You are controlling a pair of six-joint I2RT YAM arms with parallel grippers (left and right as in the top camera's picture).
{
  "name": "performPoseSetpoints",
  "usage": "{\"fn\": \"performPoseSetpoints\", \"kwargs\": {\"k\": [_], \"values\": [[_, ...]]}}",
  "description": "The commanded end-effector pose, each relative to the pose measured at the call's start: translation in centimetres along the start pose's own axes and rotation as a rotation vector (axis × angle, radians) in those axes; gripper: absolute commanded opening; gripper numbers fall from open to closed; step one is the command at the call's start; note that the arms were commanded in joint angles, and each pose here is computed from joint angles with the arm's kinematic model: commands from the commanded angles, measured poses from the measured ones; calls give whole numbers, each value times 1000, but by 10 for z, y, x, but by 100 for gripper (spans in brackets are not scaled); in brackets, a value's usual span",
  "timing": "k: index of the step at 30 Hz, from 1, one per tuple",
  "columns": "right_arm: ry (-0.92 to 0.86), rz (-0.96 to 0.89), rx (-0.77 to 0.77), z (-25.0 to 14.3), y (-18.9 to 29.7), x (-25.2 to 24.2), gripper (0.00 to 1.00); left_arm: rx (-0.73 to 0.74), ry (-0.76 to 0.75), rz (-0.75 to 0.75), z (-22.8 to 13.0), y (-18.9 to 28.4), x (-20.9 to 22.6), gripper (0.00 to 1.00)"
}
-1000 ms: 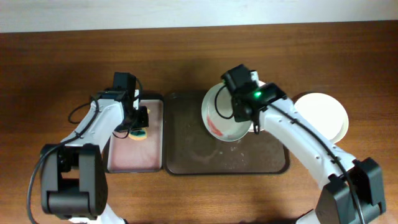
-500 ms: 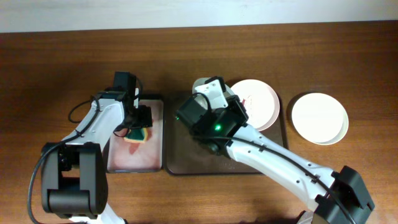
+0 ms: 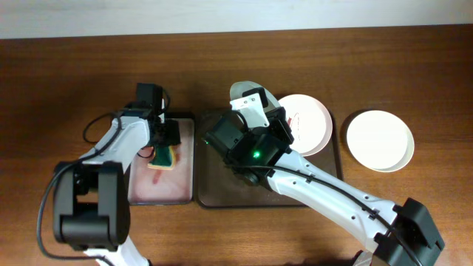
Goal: Clean dirty plates on tray and stack at the side
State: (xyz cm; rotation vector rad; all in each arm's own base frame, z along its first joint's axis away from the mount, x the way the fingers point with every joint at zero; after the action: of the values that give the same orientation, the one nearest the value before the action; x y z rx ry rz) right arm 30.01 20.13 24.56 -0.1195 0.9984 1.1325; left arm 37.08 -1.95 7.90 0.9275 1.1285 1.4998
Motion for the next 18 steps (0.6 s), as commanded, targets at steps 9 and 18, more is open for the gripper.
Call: {"fn": "performPoseSetpoints", "kwargs": {"k": [9, 18], "values": [[-272, 127, 139, -7, -35, -50, 4, 20, 1, 11, -3, -14, 1, 0], [-562, 250, 349, -52, -83, -136, 4, -23, -4, 1, 18, 21, -3, 86]]}}
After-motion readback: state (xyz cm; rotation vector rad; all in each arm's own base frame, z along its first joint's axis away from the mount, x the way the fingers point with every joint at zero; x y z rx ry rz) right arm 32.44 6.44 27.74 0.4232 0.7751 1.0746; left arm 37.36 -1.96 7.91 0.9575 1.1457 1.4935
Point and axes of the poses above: each gripper's point midway between its finger pads, its own y axis back along the fingers, its own x axis along the line the jaws close on, z = x × y, the point moved 7 cm from there along y, back along the fingers, and after that the axes turned 6 degrees about y, right-handed, at the moved point
